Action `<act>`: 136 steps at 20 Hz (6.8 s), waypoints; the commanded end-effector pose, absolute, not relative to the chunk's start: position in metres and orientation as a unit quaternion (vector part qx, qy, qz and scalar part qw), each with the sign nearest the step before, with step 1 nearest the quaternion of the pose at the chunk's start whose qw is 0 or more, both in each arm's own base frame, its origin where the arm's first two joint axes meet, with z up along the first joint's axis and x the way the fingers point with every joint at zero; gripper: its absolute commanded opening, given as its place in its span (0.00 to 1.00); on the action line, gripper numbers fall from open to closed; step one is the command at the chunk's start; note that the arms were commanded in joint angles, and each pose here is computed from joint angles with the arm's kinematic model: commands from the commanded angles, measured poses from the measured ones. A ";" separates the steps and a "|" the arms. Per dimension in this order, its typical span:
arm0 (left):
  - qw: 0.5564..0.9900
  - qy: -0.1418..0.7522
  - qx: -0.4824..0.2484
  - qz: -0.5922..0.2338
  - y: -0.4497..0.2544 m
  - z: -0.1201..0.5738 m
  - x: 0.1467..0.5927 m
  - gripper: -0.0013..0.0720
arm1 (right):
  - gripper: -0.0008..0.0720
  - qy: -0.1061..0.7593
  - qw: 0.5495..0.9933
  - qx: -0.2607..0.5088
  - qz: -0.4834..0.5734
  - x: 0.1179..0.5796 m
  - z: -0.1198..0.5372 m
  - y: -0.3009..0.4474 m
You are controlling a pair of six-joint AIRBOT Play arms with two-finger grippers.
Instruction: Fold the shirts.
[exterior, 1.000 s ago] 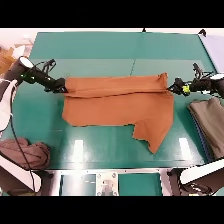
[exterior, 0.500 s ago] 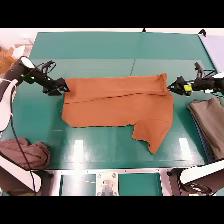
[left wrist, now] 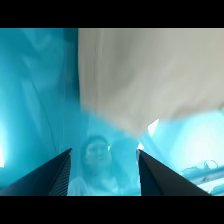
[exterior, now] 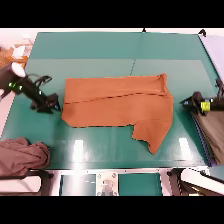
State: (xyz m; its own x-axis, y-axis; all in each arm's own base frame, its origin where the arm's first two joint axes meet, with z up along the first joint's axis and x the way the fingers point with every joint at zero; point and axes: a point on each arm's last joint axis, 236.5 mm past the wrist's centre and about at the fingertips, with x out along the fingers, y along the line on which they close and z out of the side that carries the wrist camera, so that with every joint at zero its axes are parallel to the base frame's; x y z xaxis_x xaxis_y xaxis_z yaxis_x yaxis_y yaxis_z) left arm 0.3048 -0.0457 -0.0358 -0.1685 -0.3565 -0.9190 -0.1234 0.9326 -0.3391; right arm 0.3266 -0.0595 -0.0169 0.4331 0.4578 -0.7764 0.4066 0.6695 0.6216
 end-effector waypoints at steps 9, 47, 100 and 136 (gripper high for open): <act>0.734 0.569 -0.364 -0.065 -0.123 -0.075 0.246 0.82 | 0.44 0.527 0.730 0.434 -0.023 0.243 -0.056 -0.014; 0.794 0.433 -0.426 0.008 -0.125 -0.086 0.285 0.05 | 0.56 0.584 0.645 0.490 -0.048 0.219 -0.125 0.038; 0.819 0.542 -0.106 -0.156 -0.137 0.007 0.522 0.06 | 0.80 0.594 0.711 0.352 0.132 0.461 -0.083 -0.071; 0.708 0.542 -0.194 -0.410 -0.496 -0.078 0.421 0.05 | 0.03 0.556 0.724 0.211 0.349 0.427 0.176 0.116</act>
